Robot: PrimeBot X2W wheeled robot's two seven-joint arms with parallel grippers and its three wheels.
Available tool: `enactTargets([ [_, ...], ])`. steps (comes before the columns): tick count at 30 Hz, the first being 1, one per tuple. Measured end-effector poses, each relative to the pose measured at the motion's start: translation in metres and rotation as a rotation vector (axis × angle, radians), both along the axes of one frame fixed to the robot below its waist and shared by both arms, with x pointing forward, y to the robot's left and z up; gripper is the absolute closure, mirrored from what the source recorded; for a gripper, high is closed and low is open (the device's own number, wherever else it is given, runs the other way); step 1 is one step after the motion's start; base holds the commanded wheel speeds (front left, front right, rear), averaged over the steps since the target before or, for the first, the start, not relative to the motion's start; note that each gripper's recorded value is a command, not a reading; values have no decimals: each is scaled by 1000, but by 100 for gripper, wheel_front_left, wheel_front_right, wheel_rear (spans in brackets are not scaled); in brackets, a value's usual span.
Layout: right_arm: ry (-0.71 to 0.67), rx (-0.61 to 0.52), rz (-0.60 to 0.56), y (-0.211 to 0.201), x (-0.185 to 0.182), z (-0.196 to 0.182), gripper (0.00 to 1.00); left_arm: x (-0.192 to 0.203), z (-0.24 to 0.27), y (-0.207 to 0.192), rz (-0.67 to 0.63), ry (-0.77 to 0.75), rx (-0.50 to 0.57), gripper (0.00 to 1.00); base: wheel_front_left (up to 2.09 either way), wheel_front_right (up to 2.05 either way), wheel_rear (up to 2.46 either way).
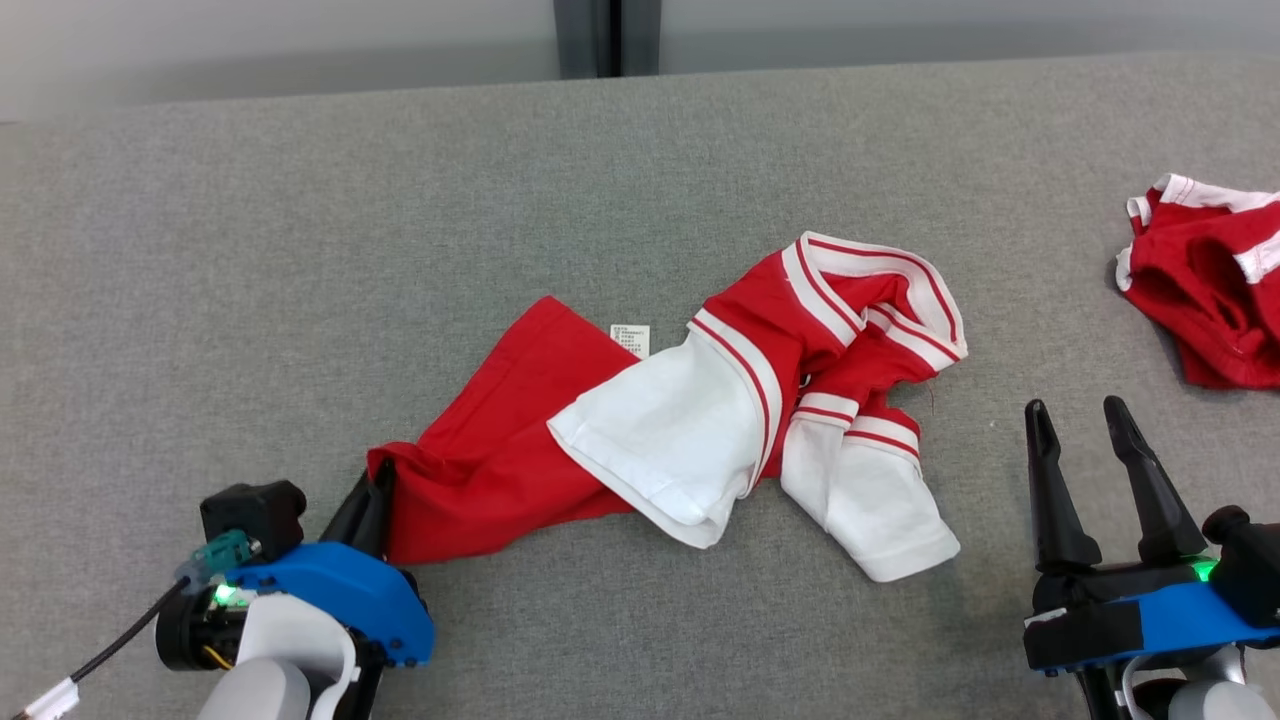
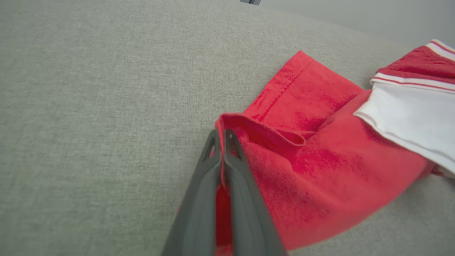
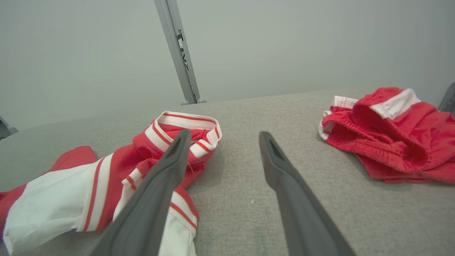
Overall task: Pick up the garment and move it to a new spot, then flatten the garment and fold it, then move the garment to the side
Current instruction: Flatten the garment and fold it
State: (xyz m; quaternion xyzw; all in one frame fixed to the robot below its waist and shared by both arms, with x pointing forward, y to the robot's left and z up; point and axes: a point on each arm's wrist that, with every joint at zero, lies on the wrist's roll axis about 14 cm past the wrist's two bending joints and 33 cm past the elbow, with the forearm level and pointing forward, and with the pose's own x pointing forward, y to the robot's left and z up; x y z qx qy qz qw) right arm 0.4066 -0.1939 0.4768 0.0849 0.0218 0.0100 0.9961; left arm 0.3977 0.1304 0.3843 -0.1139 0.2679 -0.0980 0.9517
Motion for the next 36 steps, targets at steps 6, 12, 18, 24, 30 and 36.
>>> enactTargets([
  [6,19,1,-24,-8,1,-9,0,29,-10,5,41,-28,-16,100,0,0,0],
  [12,20,0,-23,-9,5,-11,0,48,-20,10,85,-29,-40,100,0,0,0],
  [18,15,1,-11,-6,8,-10,0,69,-4,8,110,-156,-73,0,0,0,0],
  [24,-25,-3,21,4,10,3,0,81,36,19,109,-353,36,0,0,0,0],
  [30,-67,-18,56,13,7,21,0,66,87,33,128,-530,162,0,0,0,0],
  [36,-82,-26,80,20,-3,33,0,26,95,44,140,-557,231,0,0,0,0],
])
